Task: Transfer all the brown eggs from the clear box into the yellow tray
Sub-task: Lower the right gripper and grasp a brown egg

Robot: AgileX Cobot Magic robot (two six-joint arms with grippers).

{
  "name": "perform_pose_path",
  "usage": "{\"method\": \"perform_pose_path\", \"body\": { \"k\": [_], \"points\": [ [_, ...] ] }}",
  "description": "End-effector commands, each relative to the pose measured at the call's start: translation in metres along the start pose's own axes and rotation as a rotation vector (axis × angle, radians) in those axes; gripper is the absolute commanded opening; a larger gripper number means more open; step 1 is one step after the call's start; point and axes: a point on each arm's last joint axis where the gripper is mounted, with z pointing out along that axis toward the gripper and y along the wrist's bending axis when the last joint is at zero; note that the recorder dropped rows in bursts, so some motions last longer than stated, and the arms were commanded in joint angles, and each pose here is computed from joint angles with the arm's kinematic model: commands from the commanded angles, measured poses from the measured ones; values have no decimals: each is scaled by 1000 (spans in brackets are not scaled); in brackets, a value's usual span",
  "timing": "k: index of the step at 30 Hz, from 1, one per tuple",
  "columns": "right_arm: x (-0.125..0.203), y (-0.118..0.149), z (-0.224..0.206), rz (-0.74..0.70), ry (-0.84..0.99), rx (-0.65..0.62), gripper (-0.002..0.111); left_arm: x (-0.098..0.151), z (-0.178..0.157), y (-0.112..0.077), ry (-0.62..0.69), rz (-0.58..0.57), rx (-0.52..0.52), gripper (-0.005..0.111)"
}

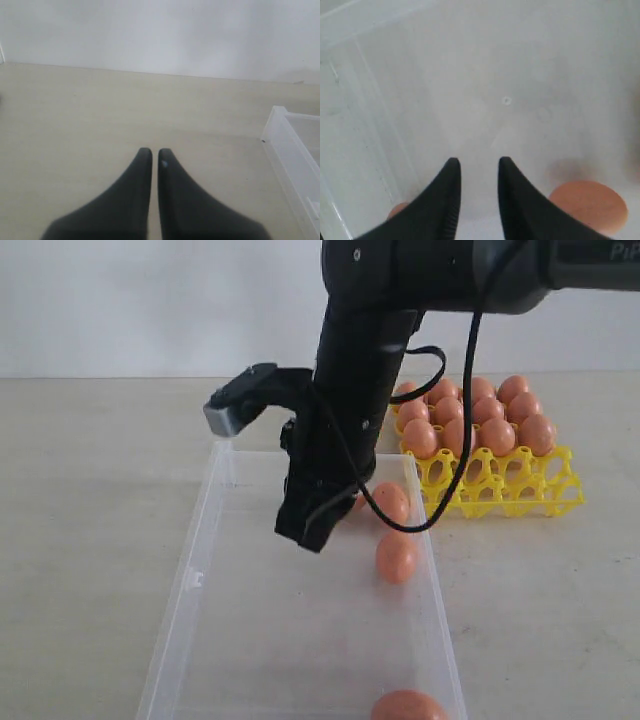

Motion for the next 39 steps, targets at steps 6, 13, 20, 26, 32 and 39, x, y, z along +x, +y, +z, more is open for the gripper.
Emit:
{"method": "perform_pose_path", "body": {
  "k": [6,13,20,26,32,39],
  "points": [
    [34,1,29,-13,188,13,52,0,0,0,-7,-1,-2,4],
    [37,13,10,-18,130,1,52,0,0,0,-7,-1,-2,4],
    [57,17,30,-179,219,-53,52,0,0,0,-7,-1,-2,4],
    [81,25,52,-174,305,-127,52,0,0,0,-7,-1,-2,4],
    [75,28,54,-140,232,-145,52,0,0,0,-7,-1,-2,4],
    [73,28,55,-129,210,-148,52,0,0,0,-7,-1,-2,4]
  ]
}}
